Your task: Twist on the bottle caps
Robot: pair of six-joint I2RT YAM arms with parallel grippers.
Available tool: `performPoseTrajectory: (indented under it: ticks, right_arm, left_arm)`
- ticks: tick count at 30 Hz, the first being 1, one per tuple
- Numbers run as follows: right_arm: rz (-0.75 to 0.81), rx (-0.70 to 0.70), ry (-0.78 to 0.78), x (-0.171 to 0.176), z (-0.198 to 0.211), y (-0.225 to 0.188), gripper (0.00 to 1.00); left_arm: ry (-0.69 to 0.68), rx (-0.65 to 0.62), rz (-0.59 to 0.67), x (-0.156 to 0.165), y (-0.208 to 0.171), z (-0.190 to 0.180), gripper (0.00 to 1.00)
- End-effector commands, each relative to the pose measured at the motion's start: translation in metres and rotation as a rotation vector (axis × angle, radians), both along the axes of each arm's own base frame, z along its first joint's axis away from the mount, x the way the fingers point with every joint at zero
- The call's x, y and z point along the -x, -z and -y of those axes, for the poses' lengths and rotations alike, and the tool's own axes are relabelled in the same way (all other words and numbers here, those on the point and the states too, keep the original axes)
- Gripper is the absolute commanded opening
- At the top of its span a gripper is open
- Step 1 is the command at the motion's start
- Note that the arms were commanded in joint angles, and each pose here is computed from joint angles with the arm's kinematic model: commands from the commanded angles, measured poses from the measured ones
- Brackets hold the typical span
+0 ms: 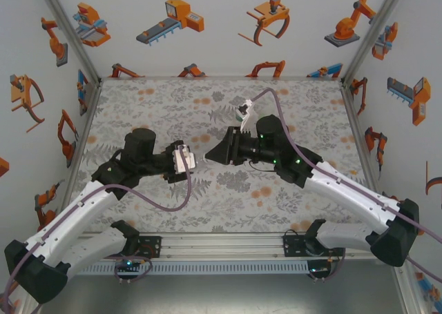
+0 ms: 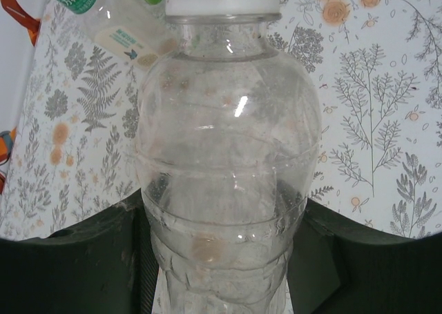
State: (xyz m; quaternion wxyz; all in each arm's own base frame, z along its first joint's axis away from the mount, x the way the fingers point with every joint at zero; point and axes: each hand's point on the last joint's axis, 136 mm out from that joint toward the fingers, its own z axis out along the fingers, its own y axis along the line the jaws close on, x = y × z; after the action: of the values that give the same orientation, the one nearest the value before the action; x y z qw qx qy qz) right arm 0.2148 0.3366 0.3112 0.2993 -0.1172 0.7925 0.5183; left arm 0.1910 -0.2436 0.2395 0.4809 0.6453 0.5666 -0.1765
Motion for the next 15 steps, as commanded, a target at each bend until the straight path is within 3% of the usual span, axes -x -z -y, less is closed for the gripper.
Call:
performPoseTrajectory:
  ticks: [1, 15]
  right_arm:
    - [-0.191, -0.060, 0.016, 0.006, -0.011, 0.014, 0.05]
    - [-0.078, -0.030, 0.049, 0.014, 0.016, -0.015, 0.53]
  left_arm:
    - [0.115, 0.134, 0.071, 0.013, -0.038, 0.020, 0.00]
    - [0.073, 0.096, 0.035, 0.004, -0.031, 0.021, 0.00]
